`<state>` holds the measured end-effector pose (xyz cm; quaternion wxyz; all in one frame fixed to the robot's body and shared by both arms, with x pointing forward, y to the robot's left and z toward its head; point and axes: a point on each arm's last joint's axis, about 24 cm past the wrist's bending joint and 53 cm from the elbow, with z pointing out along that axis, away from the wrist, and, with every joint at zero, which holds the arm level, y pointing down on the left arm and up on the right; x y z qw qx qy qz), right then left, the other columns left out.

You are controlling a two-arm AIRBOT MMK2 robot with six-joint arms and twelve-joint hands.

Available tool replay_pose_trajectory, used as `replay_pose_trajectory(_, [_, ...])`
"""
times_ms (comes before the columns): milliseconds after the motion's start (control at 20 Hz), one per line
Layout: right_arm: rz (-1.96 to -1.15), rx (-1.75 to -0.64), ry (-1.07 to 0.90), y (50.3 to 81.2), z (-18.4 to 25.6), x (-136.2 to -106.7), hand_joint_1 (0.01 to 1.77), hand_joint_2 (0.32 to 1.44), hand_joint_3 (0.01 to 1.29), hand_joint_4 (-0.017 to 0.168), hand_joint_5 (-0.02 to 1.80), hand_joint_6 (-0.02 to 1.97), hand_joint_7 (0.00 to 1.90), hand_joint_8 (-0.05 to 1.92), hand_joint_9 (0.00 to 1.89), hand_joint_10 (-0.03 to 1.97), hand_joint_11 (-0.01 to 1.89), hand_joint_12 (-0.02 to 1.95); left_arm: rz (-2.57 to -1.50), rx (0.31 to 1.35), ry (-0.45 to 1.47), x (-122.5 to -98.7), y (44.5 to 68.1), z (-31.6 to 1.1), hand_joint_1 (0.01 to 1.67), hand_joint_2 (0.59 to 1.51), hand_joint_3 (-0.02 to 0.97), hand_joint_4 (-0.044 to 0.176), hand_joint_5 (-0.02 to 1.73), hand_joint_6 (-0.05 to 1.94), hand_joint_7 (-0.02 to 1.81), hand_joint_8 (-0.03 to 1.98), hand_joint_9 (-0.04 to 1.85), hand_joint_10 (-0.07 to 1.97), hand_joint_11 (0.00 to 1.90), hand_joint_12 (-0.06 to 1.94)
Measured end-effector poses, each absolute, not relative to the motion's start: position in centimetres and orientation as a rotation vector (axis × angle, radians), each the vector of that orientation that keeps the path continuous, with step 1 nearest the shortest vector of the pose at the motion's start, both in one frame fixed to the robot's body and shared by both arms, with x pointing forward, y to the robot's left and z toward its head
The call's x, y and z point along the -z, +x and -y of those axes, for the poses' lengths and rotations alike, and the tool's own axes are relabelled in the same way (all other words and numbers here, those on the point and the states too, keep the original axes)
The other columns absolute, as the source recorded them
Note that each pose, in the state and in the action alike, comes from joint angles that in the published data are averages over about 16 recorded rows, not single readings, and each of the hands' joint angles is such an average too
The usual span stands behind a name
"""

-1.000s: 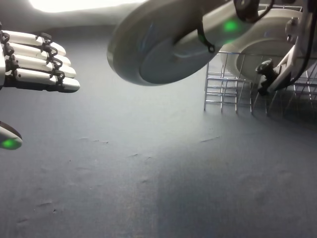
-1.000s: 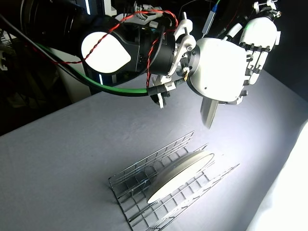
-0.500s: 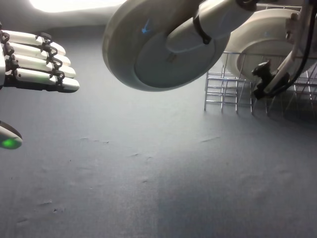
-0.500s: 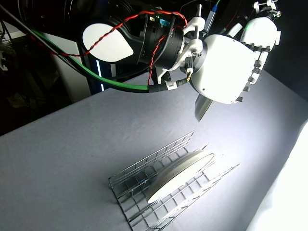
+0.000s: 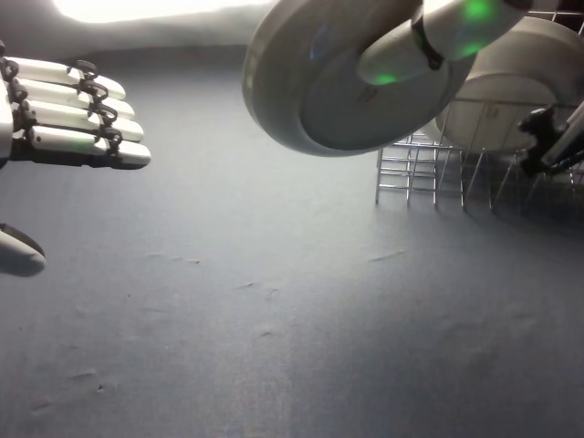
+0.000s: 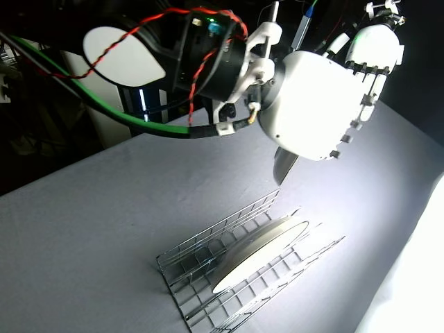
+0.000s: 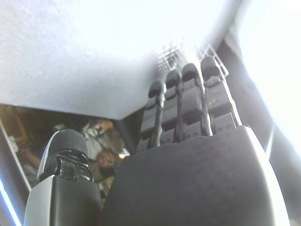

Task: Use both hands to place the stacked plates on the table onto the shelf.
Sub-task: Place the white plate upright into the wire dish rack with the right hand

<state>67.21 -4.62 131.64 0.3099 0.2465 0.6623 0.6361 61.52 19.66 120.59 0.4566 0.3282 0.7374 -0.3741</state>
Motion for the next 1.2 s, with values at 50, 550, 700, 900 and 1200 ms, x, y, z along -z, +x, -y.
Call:
replay_pose_trajectory(50, [-1.748,-1.671,0.653,67.2,5.0,-131.6,1.41,0.98,0.01,-0.003,1.01,0.79,1.04,0.85,0.98,1.15,0.82,1.45,-1.819,0.924,0.808,-120.6,61.5,-19.6,0.01,1.179,0.011,0.002,0.1,0.01,0.12,0.0,0.09,0.01,0.02,0.17])
replay_pose_trajectory(550, [-1.732,-1.563,0.659,67.6,9.2,-130.3,1.41,0.99,0.01,-0.004,1.03,0.76,1.04,0.84,0.98,1.13,0.83,1.45,-1.822,0.931,0.808,-120.6,61.3,-19.5,0.01,1.179,0.011,0.001,0.11,0.01,0.13,0.0,0.11,0.01,0.02,0.23])
replay_pose_trajectory(700, [-1.728,-1.526,0.655,67.9,10.3,-129.8,1.41,0.99,0.01,-0.004,1.02,0.77,1.03,0.86,0.98,1.14,0.82,1.46,-1.822,0.931,0.808,-120.6,61.3,-19.5,0.01,1.179,0.011,0.001,0.11,0.01,0.14,0.0,0.12,0.01,0.02,0.25])
replay_pose_trajectory(900, [-1.726,-1.486,0.642,68.2,11.4,-129.1,1.41,0.99,0.01,-0.004,1.01,0.79,1.02,0.88,0.97,1.15,0.8,1.48,-1.823,0.932,0.807,-120.6,61.3,-19.5,0.01,1.179,0.011,0.001,0.12,0.01,0.15,0.0,0.13,0.01,0.02,0.26])
replay_pose_trajectory(1200, [-1.729,-1.429,0.599,68.5,12.2,-128.0,1.4,0.99,0.01,-0.004,0.98,0.81,0.99,0.91,0.96,1.17,0.78,1.53,-1.826,0.936,0.806,-120.5,61.3,-19.5,0.01,1.179,0.012,0.001,0.13,0.01,0.15,0.0,0.13,0.01,0.02,0.26])
